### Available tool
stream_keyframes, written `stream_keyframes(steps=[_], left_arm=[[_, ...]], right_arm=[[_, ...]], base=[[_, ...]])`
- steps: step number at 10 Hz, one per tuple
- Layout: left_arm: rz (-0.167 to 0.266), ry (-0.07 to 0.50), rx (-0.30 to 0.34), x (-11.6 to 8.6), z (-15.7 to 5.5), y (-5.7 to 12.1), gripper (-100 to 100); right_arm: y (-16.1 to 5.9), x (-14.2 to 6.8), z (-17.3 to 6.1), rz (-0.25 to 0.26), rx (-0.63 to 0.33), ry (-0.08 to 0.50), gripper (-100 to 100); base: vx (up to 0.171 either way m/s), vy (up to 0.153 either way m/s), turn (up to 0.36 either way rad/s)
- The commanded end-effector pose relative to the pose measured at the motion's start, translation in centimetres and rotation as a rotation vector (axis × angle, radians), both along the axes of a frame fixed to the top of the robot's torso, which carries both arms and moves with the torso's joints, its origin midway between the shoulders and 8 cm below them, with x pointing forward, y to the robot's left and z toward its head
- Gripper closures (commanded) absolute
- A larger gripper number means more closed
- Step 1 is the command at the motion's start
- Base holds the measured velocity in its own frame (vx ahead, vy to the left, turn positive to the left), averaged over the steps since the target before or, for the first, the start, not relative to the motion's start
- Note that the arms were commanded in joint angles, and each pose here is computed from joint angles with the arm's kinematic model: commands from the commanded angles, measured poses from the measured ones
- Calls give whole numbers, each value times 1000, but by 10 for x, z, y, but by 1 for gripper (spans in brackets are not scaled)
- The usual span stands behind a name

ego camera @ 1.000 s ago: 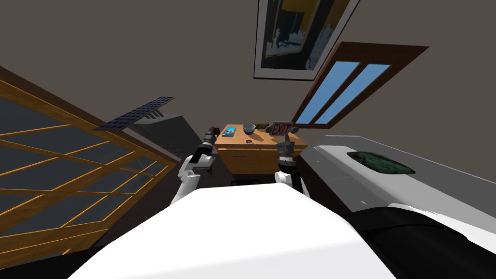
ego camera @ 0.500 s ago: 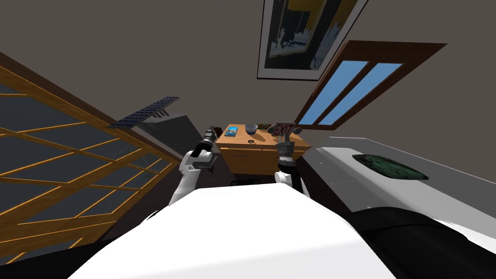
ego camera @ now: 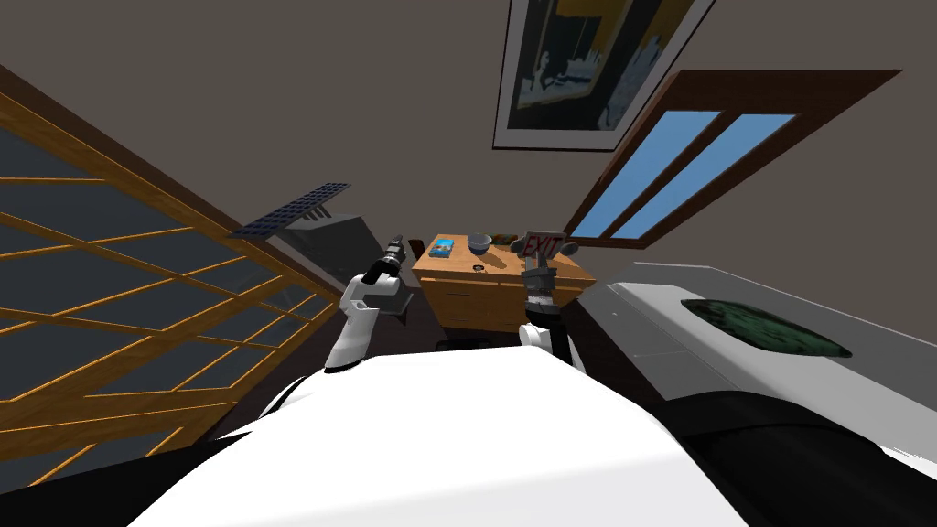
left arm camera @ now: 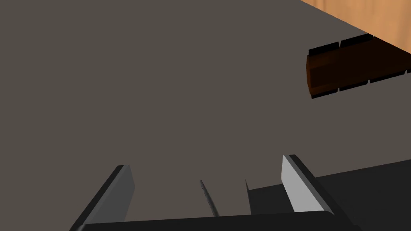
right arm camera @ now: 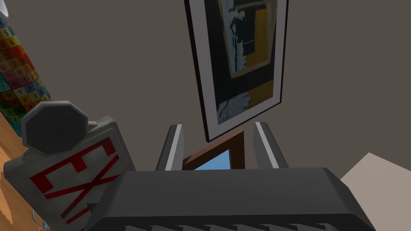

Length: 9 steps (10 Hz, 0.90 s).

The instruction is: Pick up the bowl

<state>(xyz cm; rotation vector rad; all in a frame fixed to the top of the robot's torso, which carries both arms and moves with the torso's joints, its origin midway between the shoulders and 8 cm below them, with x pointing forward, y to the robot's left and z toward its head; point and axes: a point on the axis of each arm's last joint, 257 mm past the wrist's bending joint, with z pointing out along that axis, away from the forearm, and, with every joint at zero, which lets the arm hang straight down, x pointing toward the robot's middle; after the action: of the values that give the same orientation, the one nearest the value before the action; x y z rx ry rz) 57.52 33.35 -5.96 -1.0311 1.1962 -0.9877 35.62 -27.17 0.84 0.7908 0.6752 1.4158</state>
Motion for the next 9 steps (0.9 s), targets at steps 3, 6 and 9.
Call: stream_keyframes(steps=[3,6,9], left_arm=[[47,66,7,18,0,15,-100],[86,114,11,31,1,29,-100],[127,175,8,42,0,42,-100]], right_arm=[[0,0,0,0,0,0,0],[0,0,0,0,0,0,0],[0,0,0,0,0,0,0]], base=[[2,3,59],[5,2,50],[4,-4,45]])
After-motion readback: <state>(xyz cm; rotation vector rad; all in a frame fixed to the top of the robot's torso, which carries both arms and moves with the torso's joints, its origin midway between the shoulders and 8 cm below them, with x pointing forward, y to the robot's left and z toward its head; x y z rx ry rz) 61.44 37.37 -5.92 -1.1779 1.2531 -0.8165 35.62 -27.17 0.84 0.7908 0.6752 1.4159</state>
